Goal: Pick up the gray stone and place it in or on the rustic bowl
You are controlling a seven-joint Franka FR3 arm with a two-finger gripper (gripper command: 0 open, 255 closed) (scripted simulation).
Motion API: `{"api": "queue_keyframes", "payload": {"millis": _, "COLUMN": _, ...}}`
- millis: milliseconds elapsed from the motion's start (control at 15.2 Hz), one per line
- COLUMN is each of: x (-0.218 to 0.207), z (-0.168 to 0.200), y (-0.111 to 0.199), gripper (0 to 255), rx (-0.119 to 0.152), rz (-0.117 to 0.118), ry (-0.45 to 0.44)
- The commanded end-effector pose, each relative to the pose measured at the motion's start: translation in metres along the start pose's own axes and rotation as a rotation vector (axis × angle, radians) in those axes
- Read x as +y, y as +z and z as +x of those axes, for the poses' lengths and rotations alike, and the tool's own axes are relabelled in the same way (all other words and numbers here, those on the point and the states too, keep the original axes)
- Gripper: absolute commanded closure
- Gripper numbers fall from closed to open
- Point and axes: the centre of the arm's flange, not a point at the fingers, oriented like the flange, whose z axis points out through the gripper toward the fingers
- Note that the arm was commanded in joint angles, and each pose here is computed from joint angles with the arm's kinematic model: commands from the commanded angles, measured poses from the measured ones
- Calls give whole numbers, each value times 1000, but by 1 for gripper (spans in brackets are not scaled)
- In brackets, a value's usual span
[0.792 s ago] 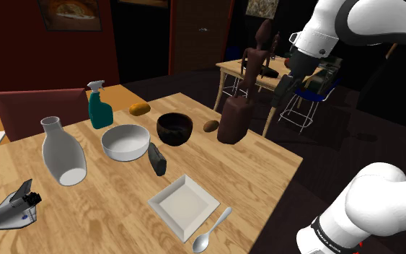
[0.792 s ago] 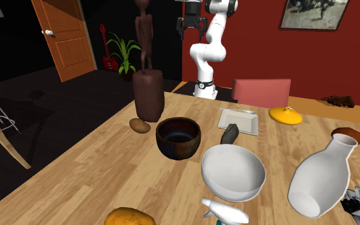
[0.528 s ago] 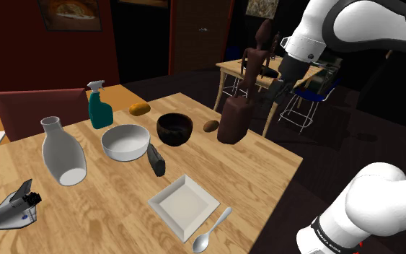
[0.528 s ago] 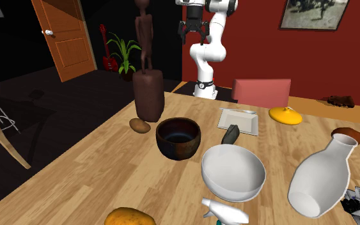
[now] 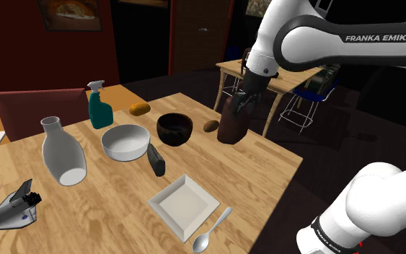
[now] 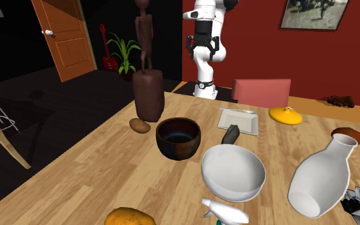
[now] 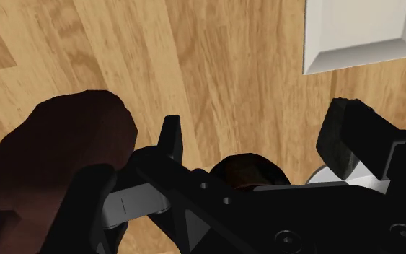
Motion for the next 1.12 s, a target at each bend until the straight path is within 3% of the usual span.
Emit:
{"api": "queue_keyframes", "payload": {"millis": 0, "x": -16, "z": 12, "y": 18, "gripper": 0, "rx": -8, "rz": 1, "ry": 15}}
{"api": "queue_keyframes", "payload": {"millis": 1056, "x": -141, "z": 131, "y": 148, "gripper": 0, "rx": -77, "rz": 5, "ry": 121}}
